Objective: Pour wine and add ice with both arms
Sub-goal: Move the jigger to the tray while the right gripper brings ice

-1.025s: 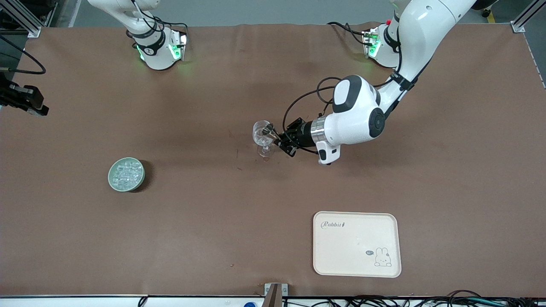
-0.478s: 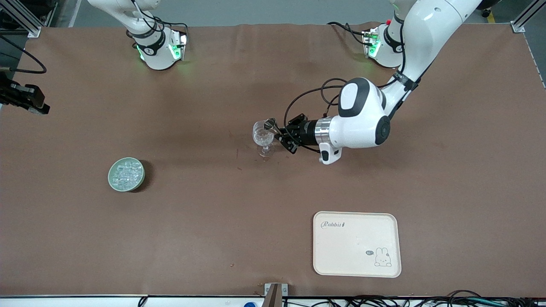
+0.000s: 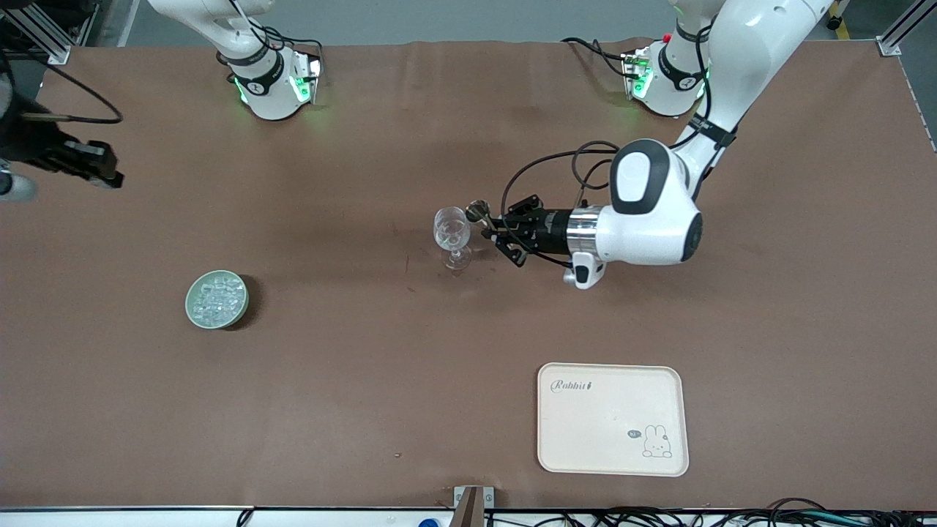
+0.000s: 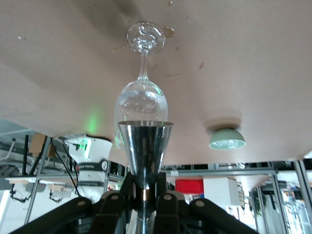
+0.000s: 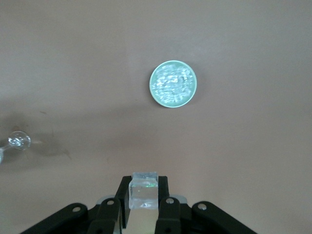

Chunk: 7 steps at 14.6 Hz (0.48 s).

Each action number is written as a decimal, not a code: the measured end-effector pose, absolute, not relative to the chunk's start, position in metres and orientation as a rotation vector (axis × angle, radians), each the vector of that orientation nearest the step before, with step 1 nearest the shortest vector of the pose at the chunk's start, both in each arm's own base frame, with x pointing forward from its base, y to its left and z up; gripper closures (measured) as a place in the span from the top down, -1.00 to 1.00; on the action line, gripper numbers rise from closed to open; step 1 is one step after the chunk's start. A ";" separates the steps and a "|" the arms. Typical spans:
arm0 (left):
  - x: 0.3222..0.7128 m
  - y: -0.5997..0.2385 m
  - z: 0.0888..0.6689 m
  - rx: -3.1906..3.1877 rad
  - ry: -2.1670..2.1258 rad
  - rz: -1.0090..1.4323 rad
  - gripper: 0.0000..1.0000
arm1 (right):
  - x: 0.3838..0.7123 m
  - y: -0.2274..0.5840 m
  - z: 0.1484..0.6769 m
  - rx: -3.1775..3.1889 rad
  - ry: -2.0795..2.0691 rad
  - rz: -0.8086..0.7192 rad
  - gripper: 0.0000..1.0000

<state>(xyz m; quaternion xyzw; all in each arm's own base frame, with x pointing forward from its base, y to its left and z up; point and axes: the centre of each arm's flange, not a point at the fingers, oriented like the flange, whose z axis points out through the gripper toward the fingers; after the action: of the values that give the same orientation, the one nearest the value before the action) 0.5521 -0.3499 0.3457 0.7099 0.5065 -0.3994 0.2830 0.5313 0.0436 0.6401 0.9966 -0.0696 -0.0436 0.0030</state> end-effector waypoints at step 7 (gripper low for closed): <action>0.625 -0.242 0.378 1.611 1.439 -1.044 -0.58 | 0.496 0.209 0.641 3.145 -0.441 -0.138 -0.49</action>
<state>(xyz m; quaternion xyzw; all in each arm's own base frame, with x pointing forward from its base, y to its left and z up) 0.6248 -0.2419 0.3776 0.6258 0.5590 -0.4055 0.3626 0.4960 0.2093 0.6410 0.9892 -0.1387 -0.0433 -0.0187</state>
